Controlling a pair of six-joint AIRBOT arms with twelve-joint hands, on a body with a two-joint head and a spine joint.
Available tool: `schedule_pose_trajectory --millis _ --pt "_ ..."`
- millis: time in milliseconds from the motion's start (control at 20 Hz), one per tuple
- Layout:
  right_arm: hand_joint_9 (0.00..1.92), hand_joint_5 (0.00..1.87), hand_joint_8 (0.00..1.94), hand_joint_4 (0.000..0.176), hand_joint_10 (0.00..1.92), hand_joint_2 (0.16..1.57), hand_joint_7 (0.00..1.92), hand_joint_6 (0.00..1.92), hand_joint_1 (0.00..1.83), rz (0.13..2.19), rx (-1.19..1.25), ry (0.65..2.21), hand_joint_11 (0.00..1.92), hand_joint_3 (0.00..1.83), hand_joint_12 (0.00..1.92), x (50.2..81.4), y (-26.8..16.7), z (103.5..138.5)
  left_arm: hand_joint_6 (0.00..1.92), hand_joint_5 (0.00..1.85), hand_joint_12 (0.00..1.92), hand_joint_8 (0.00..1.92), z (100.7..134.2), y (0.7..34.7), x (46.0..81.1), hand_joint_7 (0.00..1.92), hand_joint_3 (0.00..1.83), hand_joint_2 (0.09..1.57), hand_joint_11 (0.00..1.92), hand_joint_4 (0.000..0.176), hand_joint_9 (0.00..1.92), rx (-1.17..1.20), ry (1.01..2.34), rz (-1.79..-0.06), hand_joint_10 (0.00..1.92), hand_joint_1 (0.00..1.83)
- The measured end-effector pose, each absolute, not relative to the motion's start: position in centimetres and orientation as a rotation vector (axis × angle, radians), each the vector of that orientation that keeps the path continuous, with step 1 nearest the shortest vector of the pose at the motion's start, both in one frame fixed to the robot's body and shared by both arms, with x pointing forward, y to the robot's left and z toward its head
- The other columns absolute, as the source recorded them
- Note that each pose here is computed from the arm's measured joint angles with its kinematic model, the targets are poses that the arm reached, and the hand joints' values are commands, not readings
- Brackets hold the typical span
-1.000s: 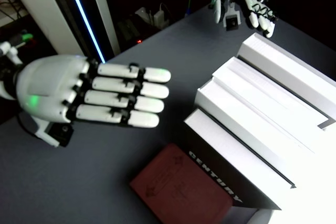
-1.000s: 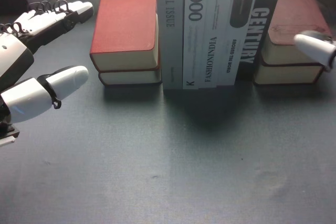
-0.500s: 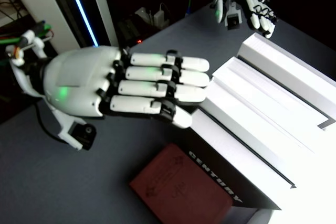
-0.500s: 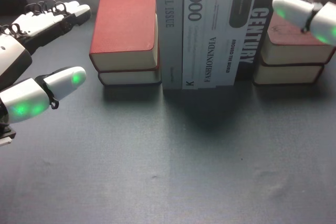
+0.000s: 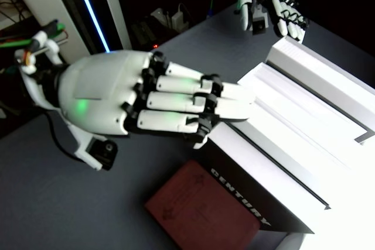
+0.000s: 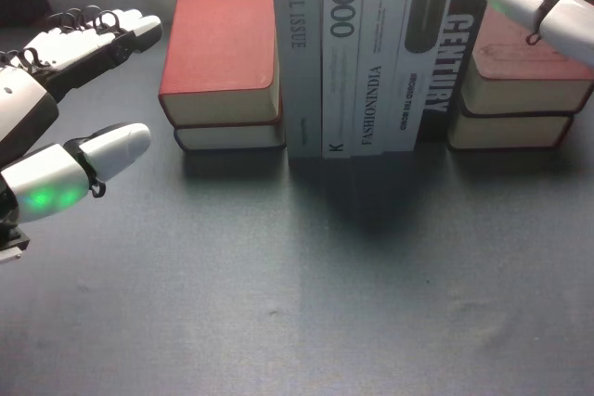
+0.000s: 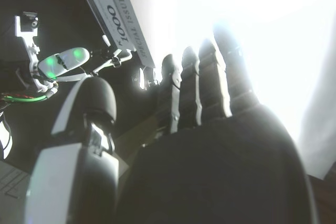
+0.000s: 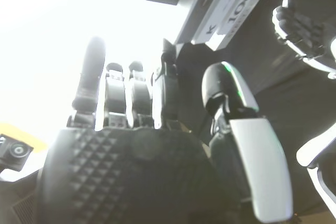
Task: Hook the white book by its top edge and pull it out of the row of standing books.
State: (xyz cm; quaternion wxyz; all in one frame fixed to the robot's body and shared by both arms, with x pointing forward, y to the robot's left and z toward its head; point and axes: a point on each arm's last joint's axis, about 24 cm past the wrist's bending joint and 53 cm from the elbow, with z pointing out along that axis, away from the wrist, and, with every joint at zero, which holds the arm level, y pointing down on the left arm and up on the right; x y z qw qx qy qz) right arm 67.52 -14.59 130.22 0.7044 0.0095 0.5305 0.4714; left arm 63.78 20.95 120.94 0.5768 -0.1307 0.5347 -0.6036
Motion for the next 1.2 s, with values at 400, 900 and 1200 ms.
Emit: schedule_pose_trajectory --millis 400,900,1200 --pt "0.0 0.5 0.0 0.127 0.0 1.4 0.23 1.7 0.72 1.16 -0.072 1.187 0.0 0.0 1.92 62.5 -12.7 128.6 0.0 0.27 0.74 0.0 121.0 21.4 63.5 0.18 0.0 1.43 0.0 0.0 0.17 -0.324 1.241 -1.415 0.0 0.36" --pt "0.05 0.72 0.0 0.0 0.06 1.49 0.33 0.58 0.26 1.294 -0.025 1.376 0.0 0.01 0.43 58.4 -12.6 121.1 0.0 0.27 0.87 0.0 121.1 22.1 63.4 0.2 0.0 1.44 0.0 0.0 0.19 -0.343 1.22 -1.407 0.01 0.4" --pt "0.59 0.58 0.18 0.0 0.77 1.49 0.81 0.63 0.45 1.351 0.076 1.563 0.19 0.0 1.65 57.6 -12.5 115.9 0.0 0.27 0.89 0.0 121.2 22.1 63.3 0.21 0.0 1.45 0.0 0.0 0.21 -0.345 1.214 -1.412 0.01 0.39"
